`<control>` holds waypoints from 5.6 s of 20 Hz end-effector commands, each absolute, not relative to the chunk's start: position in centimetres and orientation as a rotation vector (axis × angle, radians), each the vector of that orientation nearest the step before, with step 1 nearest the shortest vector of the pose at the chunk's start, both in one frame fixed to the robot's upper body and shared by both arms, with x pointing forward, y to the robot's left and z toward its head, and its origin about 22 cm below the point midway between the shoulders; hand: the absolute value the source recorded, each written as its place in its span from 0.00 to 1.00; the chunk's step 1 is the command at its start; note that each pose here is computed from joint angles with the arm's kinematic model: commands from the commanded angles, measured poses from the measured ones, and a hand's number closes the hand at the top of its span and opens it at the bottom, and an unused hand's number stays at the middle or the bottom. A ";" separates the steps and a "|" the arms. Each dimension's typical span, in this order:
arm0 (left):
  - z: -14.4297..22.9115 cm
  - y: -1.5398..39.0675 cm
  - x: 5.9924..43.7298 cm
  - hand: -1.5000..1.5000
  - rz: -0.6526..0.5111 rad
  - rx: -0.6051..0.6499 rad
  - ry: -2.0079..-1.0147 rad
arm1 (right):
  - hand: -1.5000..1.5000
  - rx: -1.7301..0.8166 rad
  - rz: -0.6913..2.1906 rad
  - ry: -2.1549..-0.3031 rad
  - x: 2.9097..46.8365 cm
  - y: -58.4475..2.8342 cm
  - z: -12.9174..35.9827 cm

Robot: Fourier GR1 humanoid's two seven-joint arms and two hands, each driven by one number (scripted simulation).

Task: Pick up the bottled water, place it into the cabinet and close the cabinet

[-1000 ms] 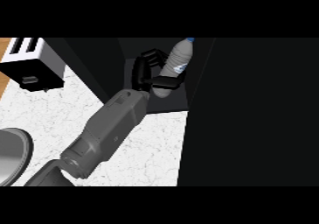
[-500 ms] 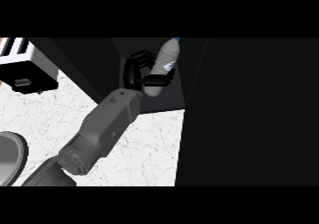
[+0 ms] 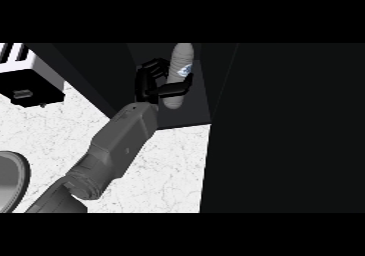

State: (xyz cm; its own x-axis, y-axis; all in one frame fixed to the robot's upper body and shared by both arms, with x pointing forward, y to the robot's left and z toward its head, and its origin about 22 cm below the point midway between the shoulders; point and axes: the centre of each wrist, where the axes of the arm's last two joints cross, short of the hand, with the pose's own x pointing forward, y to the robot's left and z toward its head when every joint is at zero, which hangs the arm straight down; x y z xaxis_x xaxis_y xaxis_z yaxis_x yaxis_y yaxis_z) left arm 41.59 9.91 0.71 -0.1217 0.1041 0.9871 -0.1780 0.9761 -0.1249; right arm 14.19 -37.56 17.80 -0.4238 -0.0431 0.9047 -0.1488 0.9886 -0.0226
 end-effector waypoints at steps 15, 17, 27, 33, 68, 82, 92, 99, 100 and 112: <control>1.8 11.4 42.7 0.00 0.233 0.121 -1.721 | 0.00 0.171 0.138 -2.002 15.1 -37.4 17.8; 2.1 10.2 42.6 0.00 0.253 0.105 -1.715 | 0.00 0.170 0.136 -2.007 15.3 -37.7 17.8; 2.5 10.3 42.9 0.00 0.154 0.175 -1.760 | 0.00 0.180 0.158 -2.026 15.3 -37.7 18.5; 4.2 9.8 43.6 0.00 -0.023 0.112 -1.841 | 0.00 0.185 0.183 -2.017 14.8 -37.3 17.5; -5.6 9.4 33.2 1.00 0.185 -0.481 -1.807 | 1.00 0.256 0.398 -1.913 11.0 -35.6 19.4; -5.8 17.3 24.2 0.00 0.093 -0.590 -1.728 | 1.00 0.242 0.515 -1.931 10.5 -30.7 20.9; -4.2 25.0 18.6 0.00 0.096 -0.416 -1.793 | 1.00 0.518 0.570 -1.842 10.2 -26.9 20.7; -2.4 30.9 16.5 0.00 0.010 -0.264 -1.841 | 1.00 0.629 0.599 -1.791 11.5 -24.3 20.7; -2.1 30.1 16.7 0.00 0.021 -0.279 -1.863 | 1.00 0.657 0.605 -1.795 11.8 -23.4 20.4; 1.0 33.4 15.3 0.00 -0.018 -0.312 -1.855 | 1.00 0.844 0.701 -1.735 15.2 -16.5 20.8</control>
